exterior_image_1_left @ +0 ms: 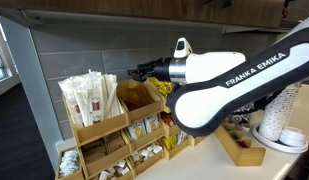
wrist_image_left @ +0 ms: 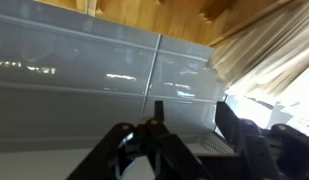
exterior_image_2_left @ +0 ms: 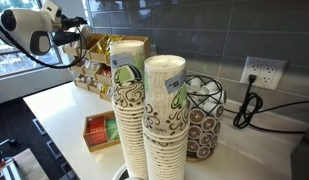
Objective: Pick up the straw on the counter and put it in the empty compartment
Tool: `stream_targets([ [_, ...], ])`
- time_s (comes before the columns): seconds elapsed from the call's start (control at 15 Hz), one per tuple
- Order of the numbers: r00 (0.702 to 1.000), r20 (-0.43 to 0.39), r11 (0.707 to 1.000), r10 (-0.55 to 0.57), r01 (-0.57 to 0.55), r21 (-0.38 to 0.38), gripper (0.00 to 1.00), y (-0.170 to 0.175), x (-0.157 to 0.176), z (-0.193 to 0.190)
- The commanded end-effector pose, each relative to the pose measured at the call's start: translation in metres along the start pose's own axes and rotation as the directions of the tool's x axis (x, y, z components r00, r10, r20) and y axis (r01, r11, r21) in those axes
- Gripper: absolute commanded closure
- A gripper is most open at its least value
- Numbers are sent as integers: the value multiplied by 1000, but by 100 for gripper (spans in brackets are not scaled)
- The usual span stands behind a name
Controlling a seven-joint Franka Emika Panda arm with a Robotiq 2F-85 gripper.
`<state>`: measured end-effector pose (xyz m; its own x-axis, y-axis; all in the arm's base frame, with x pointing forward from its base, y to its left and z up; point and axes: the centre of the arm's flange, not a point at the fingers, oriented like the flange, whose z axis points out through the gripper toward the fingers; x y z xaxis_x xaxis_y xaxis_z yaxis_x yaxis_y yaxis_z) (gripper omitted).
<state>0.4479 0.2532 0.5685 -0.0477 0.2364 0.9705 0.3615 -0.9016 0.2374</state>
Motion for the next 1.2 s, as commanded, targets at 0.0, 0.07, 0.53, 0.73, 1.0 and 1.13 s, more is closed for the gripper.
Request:
stream_targets([
  [0.0, 997, 74, 1000, -11, 10, 18, 12, -7, 22, -32],
  [0.07, 996, 91, 1000, -13, 11, 30, 4, -8, 25, -37],
  [0.53, 963, 269, 988, 0, -41, 148, 0, -10, 51, -74],
  [0.73, 945, 327, 982, -22, -41, 185, 0, -9, 56, -85],
  [1.0, 912, 407, 977, -48, -43, 211, 0, -10, 65, -97],
  [1.13, 898, 438, 974, -50, -53, 220, 0, -9, 69, -102],
])
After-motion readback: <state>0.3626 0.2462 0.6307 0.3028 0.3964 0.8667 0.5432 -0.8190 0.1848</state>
